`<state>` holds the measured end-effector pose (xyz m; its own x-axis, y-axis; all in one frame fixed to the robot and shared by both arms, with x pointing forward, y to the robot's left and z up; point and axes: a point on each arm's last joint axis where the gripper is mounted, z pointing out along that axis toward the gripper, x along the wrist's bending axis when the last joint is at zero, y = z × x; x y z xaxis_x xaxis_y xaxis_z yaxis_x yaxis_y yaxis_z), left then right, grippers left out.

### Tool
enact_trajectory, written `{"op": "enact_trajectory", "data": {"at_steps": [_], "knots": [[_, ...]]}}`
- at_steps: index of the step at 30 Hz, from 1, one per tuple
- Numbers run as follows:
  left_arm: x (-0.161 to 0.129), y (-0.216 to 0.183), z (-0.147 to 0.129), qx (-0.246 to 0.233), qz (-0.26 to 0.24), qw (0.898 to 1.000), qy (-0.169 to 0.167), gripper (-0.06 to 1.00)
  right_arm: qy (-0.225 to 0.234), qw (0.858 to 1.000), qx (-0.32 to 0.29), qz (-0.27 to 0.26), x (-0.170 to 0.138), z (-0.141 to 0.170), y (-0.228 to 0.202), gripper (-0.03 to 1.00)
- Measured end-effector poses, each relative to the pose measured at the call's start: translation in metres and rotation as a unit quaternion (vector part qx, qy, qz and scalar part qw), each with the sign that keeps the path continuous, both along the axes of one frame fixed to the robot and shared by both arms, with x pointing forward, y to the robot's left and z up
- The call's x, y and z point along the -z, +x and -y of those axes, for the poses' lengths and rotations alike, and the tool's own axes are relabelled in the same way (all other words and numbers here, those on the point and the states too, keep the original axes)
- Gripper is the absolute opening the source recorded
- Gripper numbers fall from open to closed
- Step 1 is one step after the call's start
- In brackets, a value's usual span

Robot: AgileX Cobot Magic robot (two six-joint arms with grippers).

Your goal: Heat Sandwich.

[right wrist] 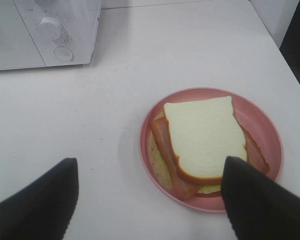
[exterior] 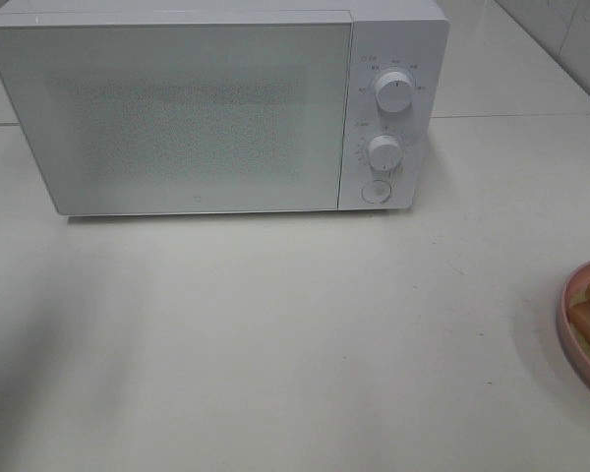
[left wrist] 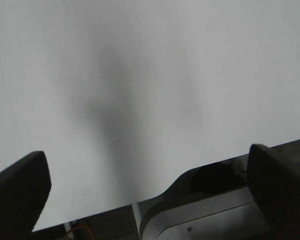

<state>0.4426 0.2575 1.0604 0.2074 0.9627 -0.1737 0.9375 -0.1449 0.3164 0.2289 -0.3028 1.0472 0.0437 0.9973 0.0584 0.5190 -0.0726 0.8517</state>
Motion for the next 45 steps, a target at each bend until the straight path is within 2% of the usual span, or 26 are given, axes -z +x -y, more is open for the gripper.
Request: {"op": "enact_trajectory", "data": {"at_steps": [2, 3, 11, 19, 26, 32, 35, 45], "knots": [[-0.008, -0.012, -0.009, -0.016, 0.001, 0.999, 0.032, 0.99, 0.0, 1.0, 0.0, 0.0, 0.0, 0.0, 0.0, 0.76], [-0.011, -0.016, -0.01, -0.018, 0.001, 0.999, 0.037, 0.99, 0.0, 1.0, 0.0, 0.0, 0.0, 0.0, 0.0, 0.76], [-0.018, -0.055, -0.017, -0.02, 0.031, 0.998, 0.044, 0.99, 0.0, 1.0, 0.0, 0.0, 0.0, 0.0, 0.0, 0.76], [-0.008, -0.103, -0.023, 0.021, 0.084, 0.995, 0.054, 0.99, 0.0, 1.0, 0.0, 0.0, 0.0, 0.0, 0.0, 0.76], [0.0, -0.134, -0.027, 0.019, 0.149, 0.987, 0.048, 0.99, 0.0, 1.0, 0.0, 0.0, 0.0, 0.0, 0.0, 0.76], [0.015, -0.146, -0.028, 0.017, 0.157, 0.986, 0.043, 0.99, 0.0, 1.0, 0.0, 0.0, 0.0, 0.0, 0.0, 0.76], [0.016, -0.15, -0.027, 0.012, 0.197, 0.98, 0.029, 0.99, 0.0, 1.0, 0.0, 0.0, 0.0, 0.0, 0.0, 0.76], [0.011, -0.169, -0.029, 0.006, 0.269, 0.963, 0.017, 0.99, 0.0, 1.0, 0.0, 0.0, 0.0, 0.0, 0.0, 0.76]]}}
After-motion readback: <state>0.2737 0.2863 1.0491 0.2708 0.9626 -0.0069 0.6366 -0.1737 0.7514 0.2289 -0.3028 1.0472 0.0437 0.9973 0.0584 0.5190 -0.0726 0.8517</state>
